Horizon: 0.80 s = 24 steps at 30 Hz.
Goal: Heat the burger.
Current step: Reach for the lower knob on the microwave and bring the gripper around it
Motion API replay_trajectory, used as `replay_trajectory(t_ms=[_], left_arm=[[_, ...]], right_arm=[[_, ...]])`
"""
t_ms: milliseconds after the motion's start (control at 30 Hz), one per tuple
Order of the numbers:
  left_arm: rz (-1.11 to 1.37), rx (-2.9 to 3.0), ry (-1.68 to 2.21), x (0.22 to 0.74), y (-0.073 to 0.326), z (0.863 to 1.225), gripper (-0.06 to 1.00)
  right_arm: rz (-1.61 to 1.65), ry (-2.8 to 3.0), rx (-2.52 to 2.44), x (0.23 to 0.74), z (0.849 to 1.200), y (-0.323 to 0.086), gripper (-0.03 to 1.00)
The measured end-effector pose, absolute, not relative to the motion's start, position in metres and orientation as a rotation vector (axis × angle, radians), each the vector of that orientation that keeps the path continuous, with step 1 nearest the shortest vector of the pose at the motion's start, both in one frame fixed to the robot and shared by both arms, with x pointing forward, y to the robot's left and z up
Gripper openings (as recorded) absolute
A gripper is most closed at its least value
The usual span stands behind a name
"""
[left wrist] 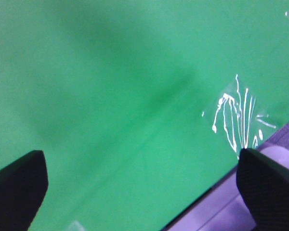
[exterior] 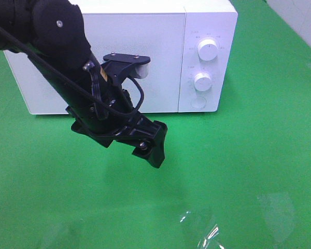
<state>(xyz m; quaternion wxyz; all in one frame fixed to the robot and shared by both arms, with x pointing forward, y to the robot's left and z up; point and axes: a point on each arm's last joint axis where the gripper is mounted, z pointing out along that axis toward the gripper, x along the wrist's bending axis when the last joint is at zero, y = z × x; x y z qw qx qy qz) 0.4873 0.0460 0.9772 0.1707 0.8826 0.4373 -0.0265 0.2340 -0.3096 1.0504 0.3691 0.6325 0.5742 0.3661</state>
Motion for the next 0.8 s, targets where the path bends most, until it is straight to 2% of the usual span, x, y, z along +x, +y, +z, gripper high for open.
replay_trajectory(t_ms=[233,433,533,600,800], left_arm=[[-0.155,2.579,1.287,0.479,0.064,0.993,0.98],[-0.161,2.499,1.461,0.496,0.113,1.020,0.98],[-0.161,2.482,1.493,0.498,0.121,1.023,0.98],[-0.155,2.406,1.612,0.505,0.155,1.038,0.98],[-0.118,2.302,1.739,0.505,0.198,1.060,0.98]], right_arm=[[0.940,1.474,1.624,0.234,1.050,-0.310,0.73],[0.940,1.474,1.624,0.234,1.050,-0.310,0.73],[0.940,1.474,1.624,0.234,1.050,-0.310,0.73],[0.940,1.474,1.624,0.234,1.050,-0.310,0.73],[0.940,1.474,1.624,0.234,1.050,-0.310,0.73]])
